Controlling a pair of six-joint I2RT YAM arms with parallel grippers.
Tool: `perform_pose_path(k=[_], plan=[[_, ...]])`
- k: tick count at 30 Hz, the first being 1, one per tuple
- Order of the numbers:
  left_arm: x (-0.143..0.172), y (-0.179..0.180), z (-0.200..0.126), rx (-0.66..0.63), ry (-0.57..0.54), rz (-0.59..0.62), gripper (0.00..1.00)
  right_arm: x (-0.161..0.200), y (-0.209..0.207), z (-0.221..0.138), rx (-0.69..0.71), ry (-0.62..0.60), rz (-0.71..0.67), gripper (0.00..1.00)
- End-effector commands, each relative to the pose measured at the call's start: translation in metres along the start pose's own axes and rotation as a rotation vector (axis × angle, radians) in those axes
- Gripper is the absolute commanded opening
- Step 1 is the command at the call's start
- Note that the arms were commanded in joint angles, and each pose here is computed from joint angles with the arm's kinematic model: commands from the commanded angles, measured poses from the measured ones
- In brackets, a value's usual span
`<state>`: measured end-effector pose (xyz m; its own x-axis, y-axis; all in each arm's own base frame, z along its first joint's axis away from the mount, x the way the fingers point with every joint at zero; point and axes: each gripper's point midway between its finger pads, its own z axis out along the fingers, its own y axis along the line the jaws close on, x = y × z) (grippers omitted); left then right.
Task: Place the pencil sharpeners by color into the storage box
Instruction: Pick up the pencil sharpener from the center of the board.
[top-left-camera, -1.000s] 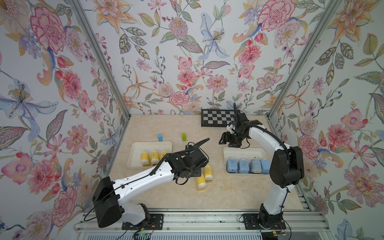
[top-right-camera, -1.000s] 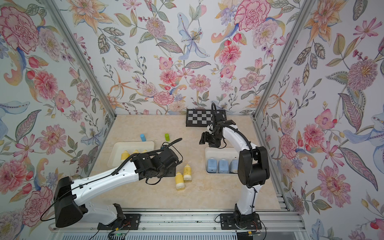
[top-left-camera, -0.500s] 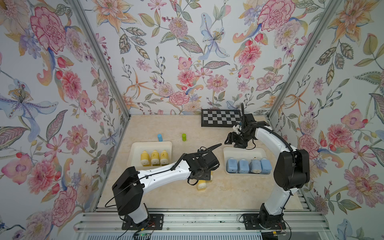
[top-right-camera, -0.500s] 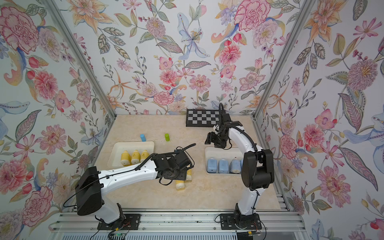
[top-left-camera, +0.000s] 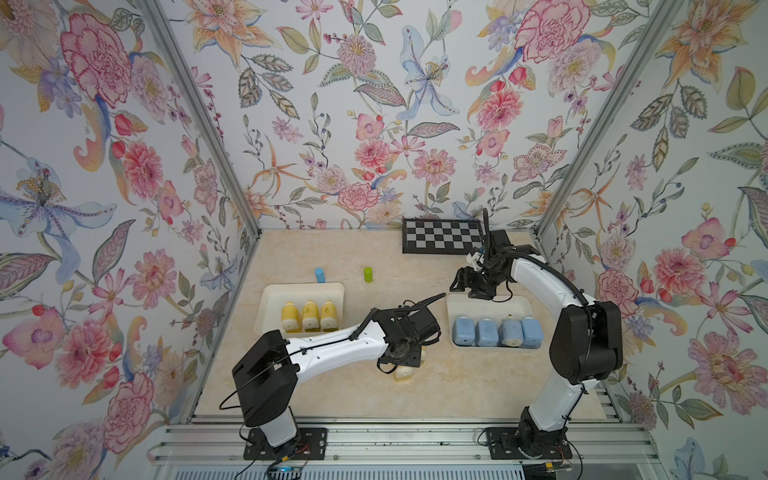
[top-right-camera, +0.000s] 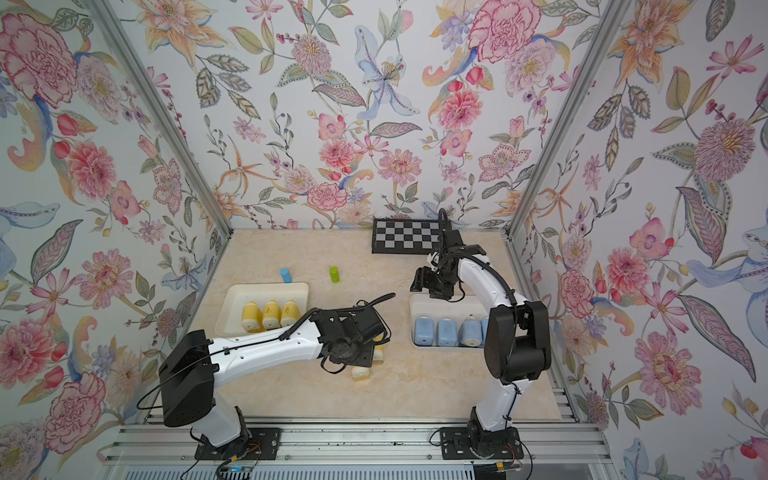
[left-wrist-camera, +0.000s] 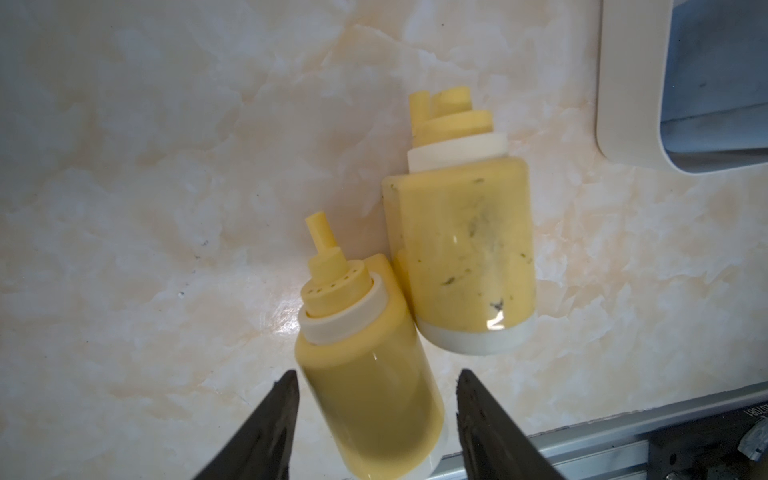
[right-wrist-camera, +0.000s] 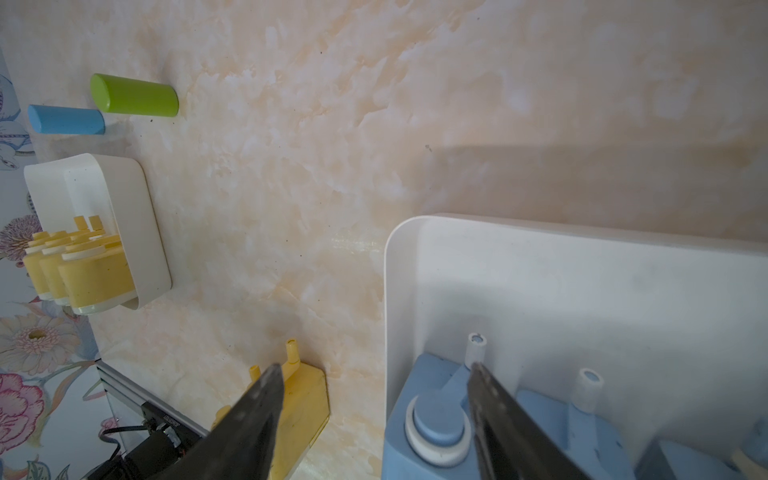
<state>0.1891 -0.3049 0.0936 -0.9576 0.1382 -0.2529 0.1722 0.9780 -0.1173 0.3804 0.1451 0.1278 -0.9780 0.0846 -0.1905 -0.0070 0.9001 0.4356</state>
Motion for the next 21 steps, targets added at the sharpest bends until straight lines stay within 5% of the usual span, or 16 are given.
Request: perform_pose_path(k=[1, 21], plan=[[0.01, 0.003, 0.003, -0.042, 0.04, 0.009, 0.62, -0.001, 0.003, -0.009, -0.01, -0.029, -0.022, 0.71], [0.023, 0.021, 0.025, -0.109, 0.119, 0.018, 0.5, 0.002, -0.001, -0.002, -0.024, -0.017, -0.025, 0.71]])
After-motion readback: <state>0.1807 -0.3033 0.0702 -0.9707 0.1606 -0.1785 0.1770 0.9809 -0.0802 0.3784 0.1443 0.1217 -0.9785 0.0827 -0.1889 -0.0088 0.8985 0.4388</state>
